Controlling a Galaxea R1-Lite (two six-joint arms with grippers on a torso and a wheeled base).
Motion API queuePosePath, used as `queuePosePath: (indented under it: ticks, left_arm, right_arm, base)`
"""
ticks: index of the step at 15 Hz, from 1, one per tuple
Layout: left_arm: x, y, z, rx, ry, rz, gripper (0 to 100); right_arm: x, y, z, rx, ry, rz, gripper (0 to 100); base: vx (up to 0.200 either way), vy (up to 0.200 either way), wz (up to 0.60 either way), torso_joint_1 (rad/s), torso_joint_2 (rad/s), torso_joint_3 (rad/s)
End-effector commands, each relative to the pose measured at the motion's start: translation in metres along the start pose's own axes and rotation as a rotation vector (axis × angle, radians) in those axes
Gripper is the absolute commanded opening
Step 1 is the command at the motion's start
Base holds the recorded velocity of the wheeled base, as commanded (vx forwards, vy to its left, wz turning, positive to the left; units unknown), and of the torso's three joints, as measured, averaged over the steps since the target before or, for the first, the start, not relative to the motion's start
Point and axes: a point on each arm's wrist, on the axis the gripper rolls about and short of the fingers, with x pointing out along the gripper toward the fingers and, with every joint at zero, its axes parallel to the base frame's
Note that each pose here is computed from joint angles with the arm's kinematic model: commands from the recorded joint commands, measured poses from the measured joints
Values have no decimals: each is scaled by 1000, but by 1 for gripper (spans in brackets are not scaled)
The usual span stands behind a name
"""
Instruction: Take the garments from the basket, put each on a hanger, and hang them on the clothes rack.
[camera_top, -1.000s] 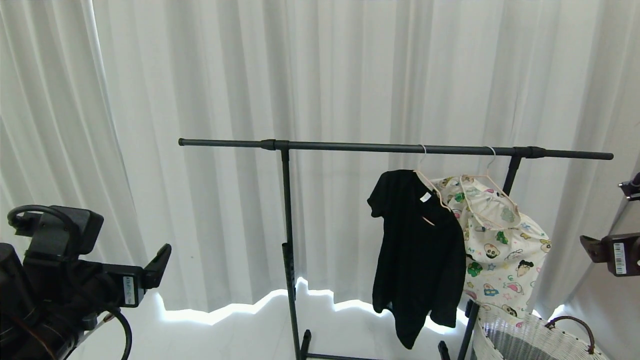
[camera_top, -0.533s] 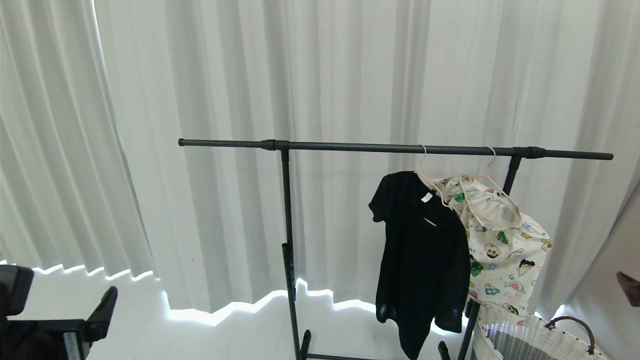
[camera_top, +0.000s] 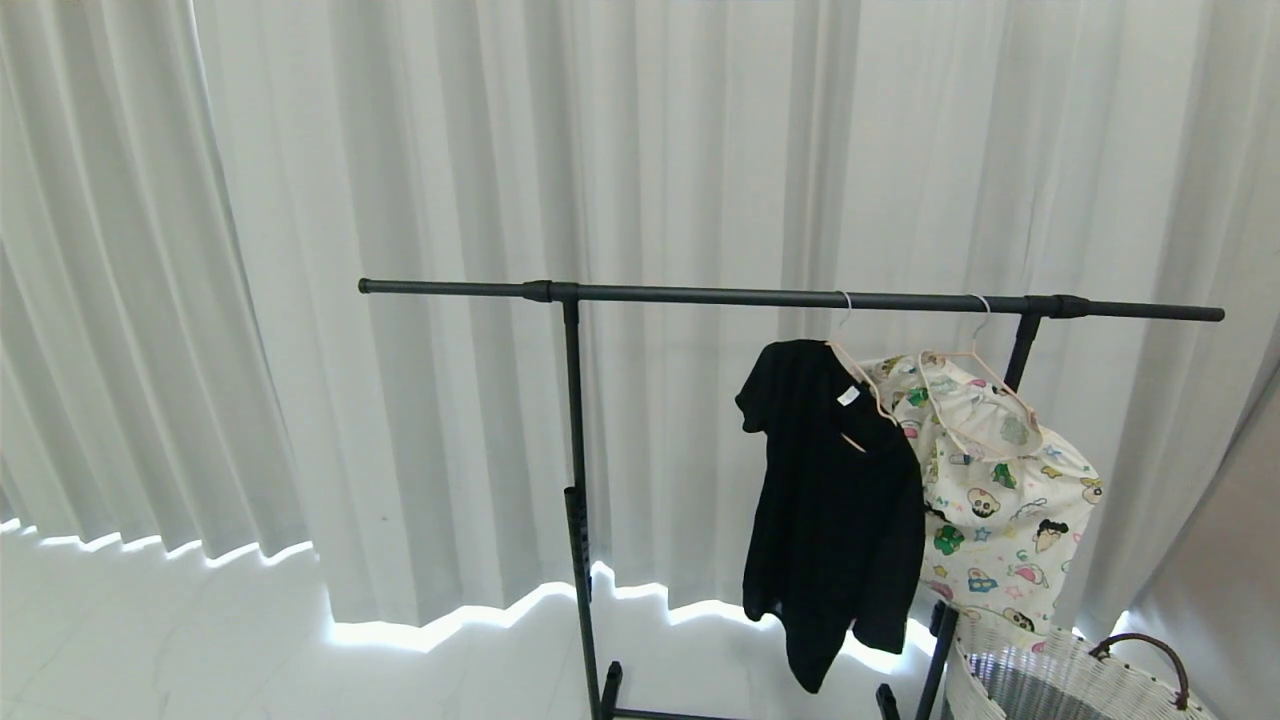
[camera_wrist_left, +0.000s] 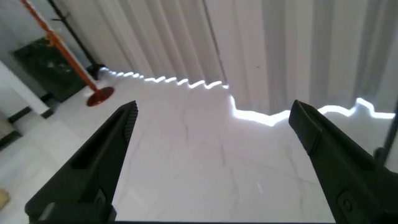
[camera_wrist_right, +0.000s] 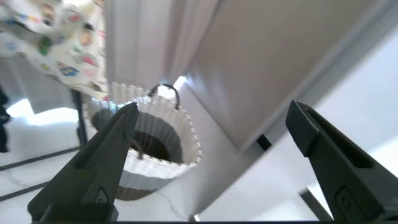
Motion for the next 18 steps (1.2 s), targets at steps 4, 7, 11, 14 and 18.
queuePosePath:
  ticks: [4, 7, 11, 14, 18]
  left_arm:
    - [-12, 4, -9, -132, -108, 64, 100]
    - [-12, 5, -8, -134, -109, 64, 100]
    - [-10, -3, -9, -181, -209, -114, 100]
    - [-12, -10, -6, -276, -333, -471, 100]
    - [-11, -13, -11, -437, -236, -531, 100]
  right_arm:
    - [-19, -6, -28, 197, -163, -82, 100]
    - [-19, -6, -29, 234, -163, -83, 100]
    - [-20, -8, -24, 280, -203, -97, 100]
    - [-20, -3, -22, 297, -251, 141, 100]
    - [-24, 10, -26, 193, -286, 683, 100]
  base:
    - [0, 0, 0, 0, 0, 0]
    - [0, 0, 0, 0, 0, 0]
    - [0, 0, 0, 0, 0, 0]
    - [0, 0, 0, 0, 0, 0]
    - [0, 0, 0, 0, 0, 0]
